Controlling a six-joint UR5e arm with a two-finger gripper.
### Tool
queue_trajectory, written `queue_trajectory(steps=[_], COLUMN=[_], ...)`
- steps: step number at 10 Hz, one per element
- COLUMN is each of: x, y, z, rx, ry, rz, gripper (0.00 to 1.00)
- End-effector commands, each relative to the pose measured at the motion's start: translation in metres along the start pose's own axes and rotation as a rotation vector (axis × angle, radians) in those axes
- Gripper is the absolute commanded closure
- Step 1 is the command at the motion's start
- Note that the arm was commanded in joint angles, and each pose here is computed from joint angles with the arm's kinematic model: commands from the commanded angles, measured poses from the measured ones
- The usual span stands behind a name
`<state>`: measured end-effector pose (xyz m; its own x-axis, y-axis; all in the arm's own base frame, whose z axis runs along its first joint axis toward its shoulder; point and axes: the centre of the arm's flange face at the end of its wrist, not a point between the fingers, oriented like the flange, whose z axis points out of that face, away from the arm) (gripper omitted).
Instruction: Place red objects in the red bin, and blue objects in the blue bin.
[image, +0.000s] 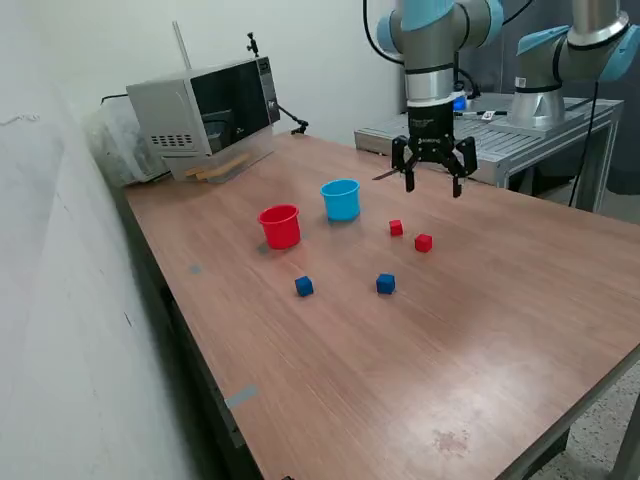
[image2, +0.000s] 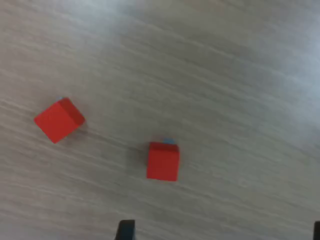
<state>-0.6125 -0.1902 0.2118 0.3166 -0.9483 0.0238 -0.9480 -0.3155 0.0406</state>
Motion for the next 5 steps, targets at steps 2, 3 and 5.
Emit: queue_trajectory(steps=[2,3,5], x=[-0.027,-0.032,-0.055], y=[0.012,0.006,-0.002], z=[0.056,0.064,0.076], rx=[0.054,0.044,0.033], ry=[0.020,0.031,0.056], rz=[0.003,0.015,0.057], gripper=[0.00,0.00,0.00])
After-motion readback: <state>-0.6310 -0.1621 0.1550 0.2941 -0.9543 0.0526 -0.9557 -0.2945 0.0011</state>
